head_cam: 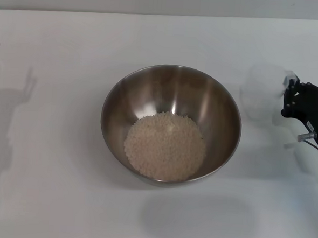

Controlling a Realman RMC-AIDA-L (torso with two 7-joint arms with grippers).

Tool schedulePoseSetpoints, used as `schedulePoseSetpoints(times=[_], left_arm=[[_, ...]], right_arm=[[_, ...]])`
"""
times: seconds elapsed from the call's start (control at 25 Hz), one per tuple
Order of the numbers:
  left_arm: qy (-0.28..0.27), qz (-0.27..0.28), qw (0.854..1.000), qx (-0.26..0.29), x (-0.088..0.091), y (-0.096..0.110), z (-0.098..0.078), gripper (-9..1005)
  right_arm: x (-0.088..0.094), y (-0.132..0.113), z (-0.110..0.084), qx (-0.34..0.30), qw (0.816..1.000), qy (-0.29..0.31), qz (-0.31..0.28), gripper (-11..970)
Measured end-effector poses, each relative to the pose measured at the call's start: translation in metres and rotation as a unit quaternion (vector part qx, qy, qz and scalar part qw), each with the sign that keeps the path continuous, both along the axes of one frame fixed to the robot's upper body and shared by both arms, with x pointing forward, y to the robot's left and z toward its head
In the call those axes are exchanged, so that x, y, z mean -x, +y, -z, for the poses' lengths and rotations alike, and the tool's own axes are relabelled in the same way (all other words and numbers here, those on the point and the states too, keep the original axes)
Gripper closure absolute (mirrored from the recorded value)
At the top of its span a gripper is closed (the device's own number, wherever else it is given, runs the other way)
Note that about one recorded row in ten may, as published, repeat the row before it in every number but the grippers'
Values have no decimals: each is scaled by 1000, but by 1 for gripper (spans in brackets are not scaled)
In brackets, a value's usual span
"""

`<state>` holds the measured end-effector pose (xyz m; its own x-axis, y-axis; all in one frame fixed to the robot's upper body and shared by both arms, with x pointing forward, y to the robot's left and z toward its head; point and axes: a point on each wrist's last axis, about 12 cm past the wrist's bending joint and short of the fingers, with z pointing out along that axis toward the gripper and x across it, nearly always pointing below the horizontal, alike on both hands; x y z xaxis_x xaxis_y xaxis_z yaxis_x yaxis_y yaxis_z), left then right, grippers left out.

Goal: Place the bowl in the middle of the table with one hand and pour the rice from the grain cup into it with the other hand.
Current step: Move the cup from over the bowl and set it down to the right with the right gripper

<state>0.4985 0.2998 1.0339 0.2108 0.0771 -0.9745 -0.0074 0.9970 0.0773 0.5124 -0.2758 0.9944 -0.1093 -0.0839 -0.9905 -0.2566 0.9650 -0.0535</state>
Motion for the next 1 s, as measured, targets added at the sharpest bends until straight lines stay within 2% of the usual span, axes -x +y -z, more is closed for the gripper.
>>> schedulePoseSetpoints(times=[0.08,0.52,0.64,0.72,0.96,1.0], left_arm=[[0,0,1000,0,0,0,0,205],[-2,0,1000,0,0,0,-1,205],[-1,0,1000,0,0,0,0,205],[0,0,1000,-1,0,1,0,205],[1,-1,1000,-2,1,2,1,205],[2,-2,1000,-3,2,3,1,205]], right_arm=[[0,0,0,0,1000,1,1,939],[9,0,4,-5,1000,5,3,750],[14,0,6,-7,1000,6,4,646],[19,1,7,-9,1000,3,2,577],[41,1,6,-30,999,-28,1,538],[53,-1,4,-42,998,-44,5,531]])
